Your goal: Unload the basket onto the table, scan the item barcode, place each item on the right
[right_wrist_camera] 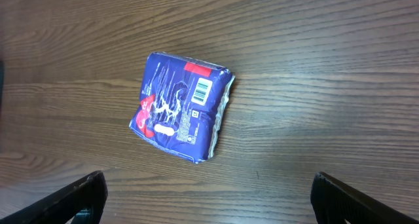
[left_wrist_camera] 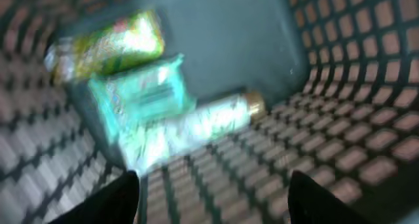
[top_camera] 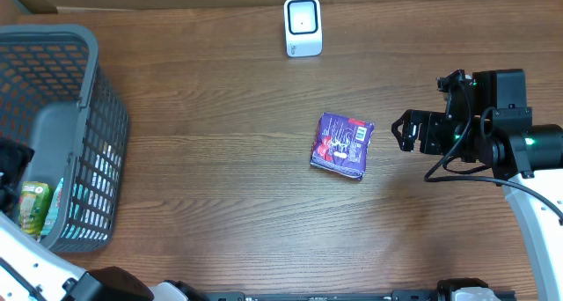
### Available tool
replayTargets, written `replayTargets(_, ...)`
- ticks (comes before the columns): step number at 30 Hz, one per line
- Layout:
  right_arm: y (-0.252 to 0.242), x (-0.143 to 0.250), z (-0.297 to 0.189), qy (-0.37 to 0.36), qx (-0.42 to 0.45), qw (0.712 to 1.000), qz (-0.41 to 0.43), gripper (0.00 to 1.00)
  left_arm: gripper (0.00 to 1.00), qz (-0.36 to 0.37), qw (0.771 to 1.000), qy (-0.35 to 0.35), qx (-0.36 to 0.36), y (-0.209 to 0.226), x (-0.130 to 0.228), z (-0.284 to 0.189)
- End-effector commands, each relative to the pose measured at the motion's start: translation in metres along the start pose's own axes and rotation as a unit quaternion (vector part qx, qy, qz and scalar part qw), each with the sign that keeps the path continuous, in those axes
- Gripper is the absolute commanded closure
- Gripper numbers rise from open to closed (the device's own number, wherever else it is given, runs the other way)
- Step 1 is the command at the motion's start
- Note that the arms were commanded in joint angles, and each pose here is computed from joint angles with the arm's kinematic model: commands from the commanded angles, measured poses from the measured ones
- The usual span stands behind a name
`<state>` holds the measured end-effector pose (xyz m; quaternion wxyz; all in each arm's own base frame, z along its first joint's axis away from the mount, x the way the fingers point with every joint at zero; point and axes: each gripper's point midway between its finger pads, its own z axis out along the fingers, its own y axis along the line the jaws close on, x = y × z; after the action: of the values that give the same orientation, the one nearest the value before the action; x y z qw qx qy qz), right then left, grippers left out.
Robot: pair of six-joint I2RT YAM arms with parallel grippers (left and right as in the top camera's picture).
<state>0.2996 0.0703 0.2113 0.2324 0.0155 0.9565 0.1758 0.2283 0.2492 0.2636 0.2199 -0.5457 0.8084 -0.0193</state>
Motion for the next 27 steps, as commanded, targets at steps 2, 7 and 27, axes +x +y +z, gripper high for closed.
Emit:
replayTargets(2,0.002,0.001,0.001,0.001,-0.005,1.000,0.000,0.00,0.35,0.056,0.998,0.039,0.005,0.007,0.021,0.044)
replayTargets(7,0.002,0.001,0.001,0.001,-0.005,1.000,0.000,0.00,0.37,0.068,0.995,0.068,0.000,0.025,0.047,0.099)
replayTargets(27,0.003,-0.005,0.001,-0.012,-0.008,1.000,0.007,0.00,0.27,0.302,0.953,-0.008,0.000,-0.003,0.053,0.164)
